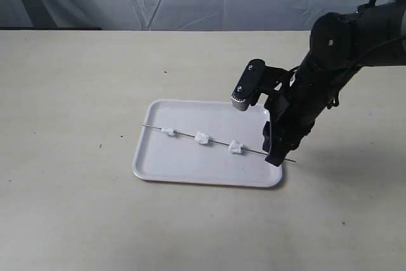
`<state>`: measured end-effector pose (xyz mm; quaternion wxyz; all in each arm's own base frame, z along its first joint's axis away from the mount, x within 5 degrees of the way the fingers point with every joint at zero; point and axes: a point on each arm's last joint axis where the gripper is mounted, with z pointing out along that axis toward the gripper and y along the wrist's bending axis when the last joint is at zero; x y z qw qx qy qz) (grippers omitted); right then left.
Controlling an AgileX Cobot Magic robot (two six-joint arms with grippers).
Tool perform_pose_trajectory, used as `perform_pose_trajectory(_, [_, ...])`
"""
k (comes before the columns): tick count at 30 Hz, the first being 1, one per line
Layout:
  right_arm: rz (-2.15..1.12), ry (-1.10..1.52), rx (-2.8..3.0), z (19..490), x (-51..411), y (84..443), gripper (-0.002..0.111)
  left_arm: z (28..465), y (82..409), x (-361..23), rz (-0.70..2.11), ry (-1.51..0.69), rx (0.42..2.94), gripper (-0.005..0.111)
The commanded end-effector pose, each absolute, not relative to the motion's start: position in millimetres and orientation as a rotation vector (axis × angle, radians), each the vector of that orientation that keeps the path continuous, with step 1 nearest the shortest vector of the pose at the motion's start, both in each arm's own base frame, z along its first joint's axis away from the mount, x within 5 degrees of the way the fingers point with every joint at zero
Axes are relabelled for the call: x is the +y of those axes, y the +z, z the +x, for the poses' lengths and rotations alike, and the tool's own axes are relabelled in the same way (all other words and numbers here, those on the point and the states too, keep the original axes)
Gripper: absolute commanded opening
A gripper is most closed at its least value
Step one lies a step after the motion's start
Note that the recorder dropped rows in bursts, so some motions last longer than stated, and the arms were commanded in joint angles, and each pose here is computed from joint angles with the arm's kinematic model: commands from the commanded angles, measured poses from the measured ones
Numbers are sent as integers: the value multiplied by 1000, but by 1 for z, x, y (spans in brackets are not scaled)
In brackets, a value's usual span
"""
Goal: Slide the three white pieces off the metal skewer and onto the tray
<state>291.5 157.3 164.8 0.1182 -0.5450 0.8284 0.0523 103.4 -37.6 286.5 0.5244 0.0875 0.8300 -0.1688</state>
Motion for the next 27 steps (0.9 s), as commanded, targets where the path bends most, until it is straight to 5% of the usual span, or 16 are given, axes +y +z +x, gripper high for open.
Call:
perform_pose_trajectory(1, [-1628, 151, 2408, 300, 158, 159, 36, 125, 278, -41, 272, -371, 2084, 0])
perform_pose_trajectory(15, [-1698, 178, 2450, 309, 162, 111, 35, 153, 260, -43, 226, -356, 2192, 0])
perform_pose_trajectory(18, [-1689, 202, 2482, 312, 162, 105, 27, 152, 260, -43, 228, -359, 2196, 0])
perform_pose_trajectory(22, [-1681, 208, 2502, 312, 162, 102, 0, 153, 262, -44, 177, -399, 2180, 0])
perform_pose_trajectory(27, [-1522, 212, 2584, 318, 165, 109, 0, 157, 266, -42, 101, -410, 2120, 0])
